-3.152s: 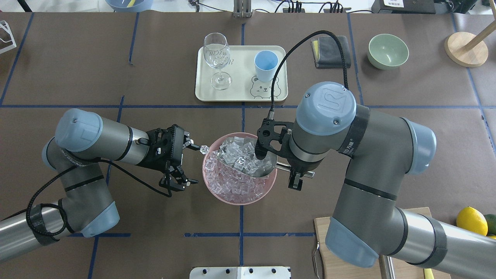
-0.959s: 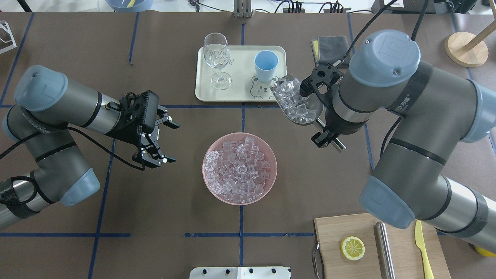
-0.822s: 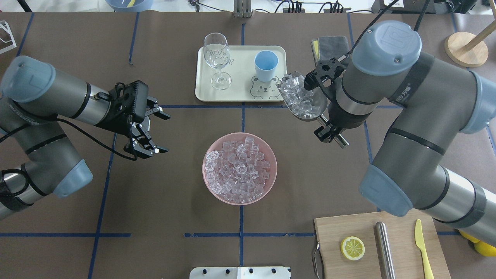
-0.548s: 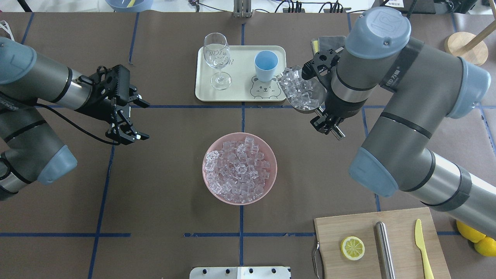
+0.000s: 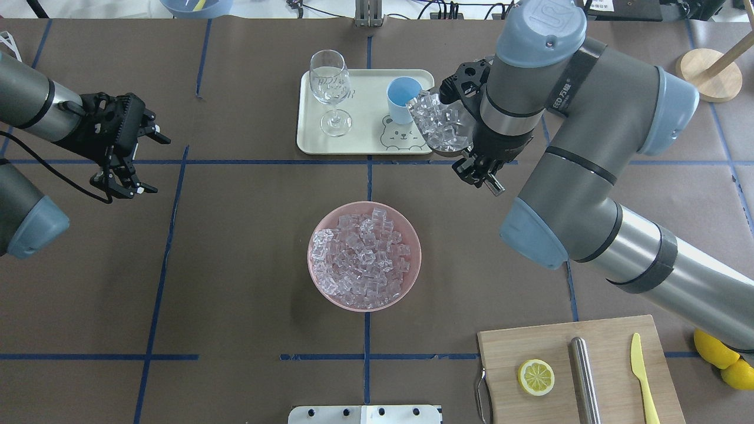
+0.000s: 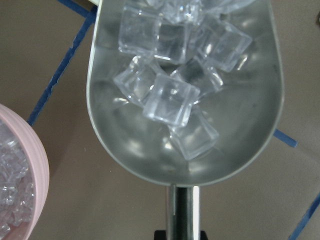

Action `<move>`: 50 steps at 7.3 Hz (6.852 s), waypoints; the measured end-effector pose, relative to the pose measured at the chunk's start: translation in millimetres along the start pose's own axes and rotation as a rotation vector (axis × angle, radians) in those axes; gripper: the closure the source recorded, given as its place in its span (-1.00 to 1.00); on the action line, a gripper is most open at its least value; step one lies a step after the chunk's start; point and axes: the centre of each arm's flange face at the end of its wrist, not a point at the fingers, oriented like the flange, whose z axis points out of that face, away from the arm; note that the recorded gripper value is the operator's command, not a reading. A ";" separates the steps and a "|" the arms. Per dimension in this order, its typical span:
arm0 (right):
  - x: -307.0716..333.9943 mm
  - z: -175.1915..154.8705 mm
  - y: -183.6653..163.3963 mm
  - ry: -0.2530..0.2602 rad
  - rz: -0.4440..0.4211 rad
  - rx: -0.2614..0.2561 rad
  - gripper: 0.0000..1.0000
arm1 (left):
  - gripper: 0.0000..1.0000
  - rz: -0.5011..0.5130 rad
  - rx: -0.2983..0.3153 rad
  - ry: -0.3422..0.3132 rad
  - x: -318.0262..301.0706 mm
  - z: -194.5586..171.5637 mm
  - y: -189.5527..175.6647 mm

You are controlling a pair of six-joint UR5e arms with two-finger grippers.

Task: Put ice in cup with scoop
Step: 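Carry the filled scoop to the blue cup while the left arm withdraws, then tilt the scoop over the blue cup to pour ice, right gripper, then carry the empty scoop back to its spot with the right gripper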

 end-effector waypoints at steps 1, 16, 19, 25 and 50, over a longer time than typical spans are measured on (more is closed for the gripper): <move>3.8 3.4 -7.0 -0.012 0.000 0.010 1.00 | -1.00 -0.029 -0.024 -0.001 -3.9 -2.2 17.7; 24.7 15.3 -91.6 -0.023 -0.020 -0.192 1.00 | -1.00 -0.662 -0.253 -0.174 -16.0 -82.0 176.5; 22.9 4.2 -106.9 -0.004 0.001 -0.250 1.00 | -1.00 -0.681 -0.258 -0.177 -10.0 -86.0 186.4; 18.1 -16.2 -132.6 0.031 -0.002 -0.362 1.00 | -1.00 -0.695 -0.267 -0.171 -3.0 -84.6 196.0; 173.9 -6.5 114.7 0.046 0.343 -0.079 1.00 | -1.00 -1.419 -0.309 -0.213 11.8 -154.2 316.7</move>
